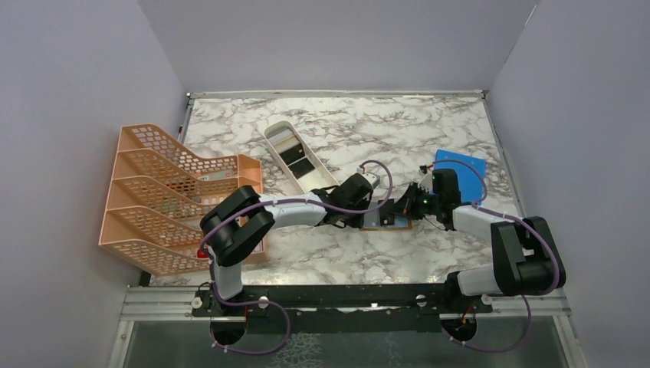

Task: Put the credit cards into the card holder
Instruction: Insert the credit card into the card holder.

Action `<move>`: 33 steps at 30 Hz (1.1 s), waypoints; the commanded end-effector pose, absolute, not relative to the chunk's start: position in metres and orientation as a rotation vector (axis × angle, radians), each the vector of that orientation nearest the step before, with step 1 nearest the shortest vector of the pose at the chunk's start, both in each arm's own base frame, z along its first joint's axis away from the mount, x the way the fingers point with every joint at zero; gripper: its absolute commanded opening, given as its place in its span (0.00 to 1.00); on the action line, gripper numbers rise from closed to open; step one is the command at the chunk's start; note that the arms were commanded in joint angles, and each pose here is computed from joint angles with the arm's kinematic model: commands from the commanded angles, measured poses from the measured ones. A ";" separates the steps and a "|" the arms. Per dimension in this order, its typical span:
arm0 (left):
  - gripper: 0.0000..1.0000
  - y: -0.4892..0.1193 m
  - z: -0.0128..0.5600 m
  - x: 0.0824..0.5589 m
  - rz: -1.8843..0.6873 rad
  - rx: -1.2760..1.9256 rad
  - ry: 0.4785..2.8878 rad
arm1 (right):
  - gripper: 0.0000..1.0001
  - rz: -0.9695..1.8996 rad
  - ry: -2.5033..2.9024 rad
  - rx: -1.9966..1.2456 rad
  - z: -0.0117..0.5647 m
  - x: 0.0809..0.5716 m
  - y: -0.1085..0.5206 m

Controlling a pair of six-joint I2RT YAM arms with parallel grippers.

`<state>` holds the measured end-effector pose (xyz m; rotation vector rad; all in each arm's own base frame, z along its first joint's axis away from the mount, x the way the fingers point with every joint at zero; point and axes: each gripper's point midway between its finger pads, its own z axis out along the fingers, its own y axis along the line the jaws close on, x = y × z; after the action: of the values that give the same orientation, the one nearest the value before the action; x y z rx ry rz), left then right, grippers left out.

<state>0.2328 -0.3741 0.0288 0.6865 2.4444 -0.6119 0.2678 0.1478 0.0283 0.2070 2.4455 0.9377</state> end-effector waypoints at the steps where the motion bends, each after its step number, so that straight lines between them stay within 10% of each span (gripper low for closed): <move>1: 0.00 -0.376 0.031 0.238 -0.563 0.703 2.427 | 0.03 0.899 2.593 0.232 0.006 0.239 0.142; 18: 0.02 -0.377 0.029 0.239 -0.550 0.718 2.422 | 0.01 0.861 2.689 0.219 0.001 0.232 0.138; 33: 0.02 -0.385 0.035 0.241 -0.559 0.728 2.401 | 0.21 0.869 2.748 0.133 -0.007 0.242 0.142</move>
<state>0.2366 -0.3749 0.0290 0.7215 2.4468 -0.5569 0.2674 0.1554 0.0215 0.1296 2.5973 0.9895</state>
